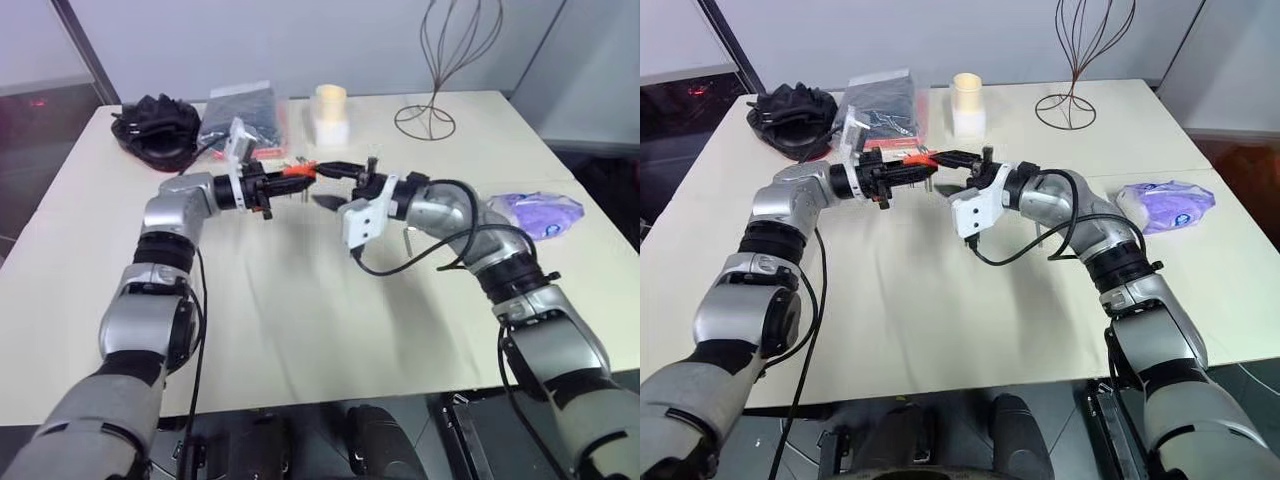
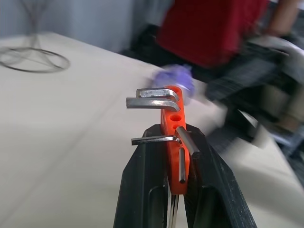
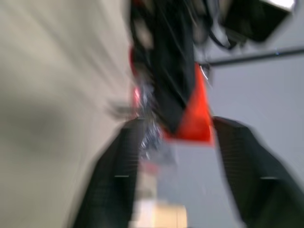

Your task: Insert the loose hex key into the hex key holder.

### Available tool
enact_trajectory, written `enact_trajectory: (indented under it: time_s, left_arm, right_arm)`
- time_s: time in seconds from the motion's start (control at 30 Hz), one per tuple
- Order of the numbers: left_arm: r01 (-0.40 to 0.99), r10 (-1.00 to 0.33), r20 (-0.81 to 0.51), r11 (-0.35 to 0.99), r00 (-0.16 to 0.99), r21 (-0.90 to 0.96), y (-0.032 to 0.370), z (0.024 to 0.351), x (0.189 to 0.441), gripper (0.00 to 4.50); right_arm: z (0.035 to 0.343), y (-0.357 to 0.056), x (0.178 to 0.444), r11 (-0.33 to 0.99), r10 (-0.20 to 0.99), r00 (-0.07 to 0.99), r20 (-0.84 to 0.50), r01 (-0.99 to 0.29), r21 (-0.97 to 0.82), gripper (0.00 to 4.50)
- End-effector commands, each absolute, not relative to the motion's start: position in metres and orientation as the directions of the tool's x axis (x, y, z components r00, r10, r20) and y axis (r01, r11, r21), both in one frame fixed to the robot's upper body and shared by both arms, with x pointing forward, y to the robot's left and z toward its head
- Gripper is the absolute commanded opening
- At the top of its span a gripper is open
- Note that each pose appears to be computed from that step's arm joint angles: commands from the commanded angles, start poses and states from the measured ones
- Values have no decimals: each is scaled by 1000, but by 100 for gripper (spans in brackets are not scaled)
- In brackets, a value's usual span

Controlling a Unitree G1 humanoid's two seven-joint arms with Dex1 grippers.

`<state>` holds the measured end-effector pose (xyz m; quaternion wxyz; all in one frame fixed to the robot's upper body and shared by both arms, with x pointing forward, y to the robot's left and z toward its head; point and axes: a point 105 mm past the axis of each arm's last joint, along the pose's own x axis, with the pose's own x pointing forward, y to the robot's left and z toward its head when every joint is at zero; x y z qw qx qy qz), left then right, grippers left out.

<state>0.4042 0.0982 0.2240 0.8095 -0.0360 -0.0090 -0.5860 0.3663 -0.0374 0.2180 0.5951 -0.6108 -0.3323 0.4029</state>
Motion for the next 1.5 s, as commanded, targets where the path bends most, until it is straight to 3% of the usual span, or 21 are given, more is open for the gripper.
enact_trajectory:
  time_s: [0.03, 0.17, 0.23, 0.33, 0.47, 0.53, 0.7, 0.87, 1.17, 1.5]
  left_arm:
    - [948, -942, 117, 318, 314, 19, 103, 250, 402, 0]
    - [944, -939, 115, 328, 323, 23, 110, 250, 399, 0]
    - [943, -939, 109, 331, 326, 30, 115, 250, 395, 0]
    - [943, -942, 83, 331, 326, 48, 124, 247, 386, 0]
    - [947, -951, 23, 310, 309, 89, 127, 238, 371, 0]
    - [948, -954, 8, 299, 300, 105, 126, 235, 363, 0]
    - [934, -948, 52, 320, 315, 158, 118, 239, 352, 0]
    - [929, -950, 53, 311, 306, 199, 111, 237, 338, 0]
    - [932, -946, 62, 323, 317, 165, 107, 225, 332, 0]
    - [944, -952, -96, 269, 290, 190, 115, 197, 331, 0]
  right_arm:
    - [230, -43, 364, -66, 885, 460, -75, -35, -997, 444]
    - [211, -76, 371, -143, 818, 548, -174, -99, -985, 444]
    - [209, -106, 379, -5, 749, 644, -155, -229, -973, 444]
    - [205, -144, 388, 315, 615, 765, -192, -462, -829, 444]
    - [186, -173, 375, 598, 506, 764, -400, -645, -475, 444]
    - [180, -179, 369, 678, 477, 746, -465, -649, -345, 444]
    - [176, -191, 382, 865, 383, 761, -523, -494, -86, 444]
    - [160, -195, 380, 902, 368, 710, -600, -430, 44, 444]
    - [136, -193, 392, 934, 323, 685, -654, -344, 101, 444]
    - [119, -176, 401, 931, 325, 658, -679, -347, 110, 444]
